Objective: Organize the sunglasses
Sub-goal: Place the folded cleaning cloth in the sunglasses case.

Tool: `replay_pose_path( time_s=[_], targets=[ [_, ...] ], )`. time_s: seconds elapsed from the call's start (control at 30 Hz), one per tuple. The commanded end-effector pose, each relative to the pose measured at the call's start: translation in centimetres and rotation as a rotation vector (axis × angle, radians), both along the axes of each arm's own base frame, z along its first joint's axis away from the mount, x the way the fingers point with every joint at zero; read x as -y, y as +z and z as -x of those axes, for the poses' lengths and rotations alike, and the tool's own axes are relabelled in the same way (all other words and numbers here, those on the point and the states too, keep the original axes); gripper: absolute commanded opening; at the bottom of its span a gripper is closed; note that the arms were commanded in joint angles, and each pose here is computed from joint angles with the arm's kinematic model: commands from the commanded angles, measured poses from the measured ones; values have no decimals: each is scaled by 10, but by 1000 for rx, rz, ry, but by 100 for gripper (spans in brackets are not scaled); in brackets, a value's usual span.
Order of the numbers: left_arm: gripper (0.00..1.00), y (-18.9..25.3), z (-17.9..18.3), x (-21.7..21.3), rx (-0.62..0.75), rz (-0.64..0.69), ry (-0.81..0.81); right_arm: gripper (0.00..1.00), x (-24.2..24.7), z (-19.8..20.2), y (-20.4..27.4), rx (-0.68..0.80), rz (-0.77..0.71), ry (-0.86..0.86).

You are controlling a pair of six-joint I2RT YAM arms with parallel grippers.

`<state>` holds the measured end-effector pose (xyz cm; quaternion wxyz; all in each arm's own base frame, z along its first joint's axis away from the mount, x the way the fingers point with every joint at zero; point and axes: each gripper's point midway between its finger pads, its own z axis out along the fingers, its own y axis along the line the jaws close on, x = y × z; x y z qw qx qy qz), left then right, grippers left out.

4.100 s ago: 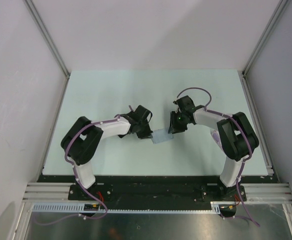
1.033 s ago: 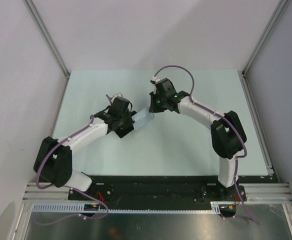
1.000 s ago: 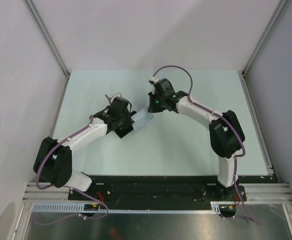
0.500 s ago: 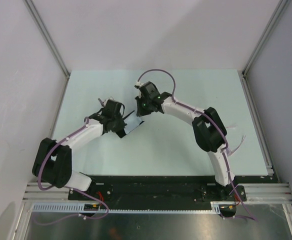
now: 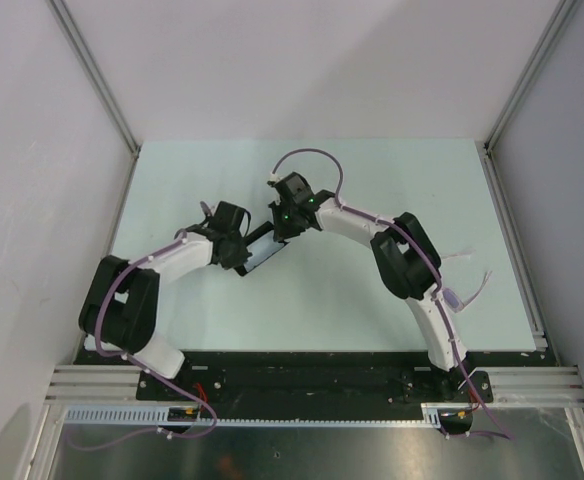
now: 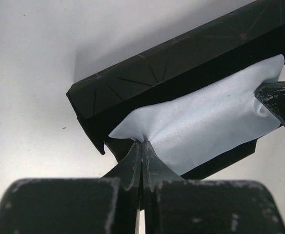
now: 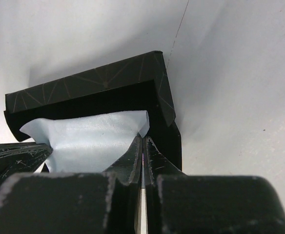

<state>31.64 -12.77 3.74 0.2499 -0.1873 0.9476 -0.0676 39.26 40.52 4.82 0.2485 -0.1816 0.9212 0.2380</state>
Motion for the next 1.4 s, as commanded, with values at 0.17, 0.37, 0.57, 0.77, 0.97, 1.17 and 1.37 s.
replay_pose_path(
  time_s=[0.17, 0.37, 0.57, 0.77, 0.97, 1.17, 1.37],
  targets=[
    [0, 4, -22, -6, 32, -17, 11, 0, -19, -20, 19, 76, -72, -4],
    [0, -1, -27, -10, 21, -21, 22, 0, -21, -28, 18, 92, -68, -14],
    [1, -2, -33, -13, 23, -26, 27, 0, -24, -33, 15, 95, -68, -13],
    [1, -4, -38, -15, 20, -35, 30, 0, -25, -36, 12, 95, -67, -18],
    [0, -4, -39, -17, 21, -40, 36, 0, -24, -37, 8, 94, -64, -23],
    [0, -2, -43, -18, 30, -44, 37, 0, -27, -39, 9, 108, -82, -23],
    [0, 4, -49, -19, 47, -48, 36, 0, -30, -41, 9, 118, -94, -29]
  ],
)
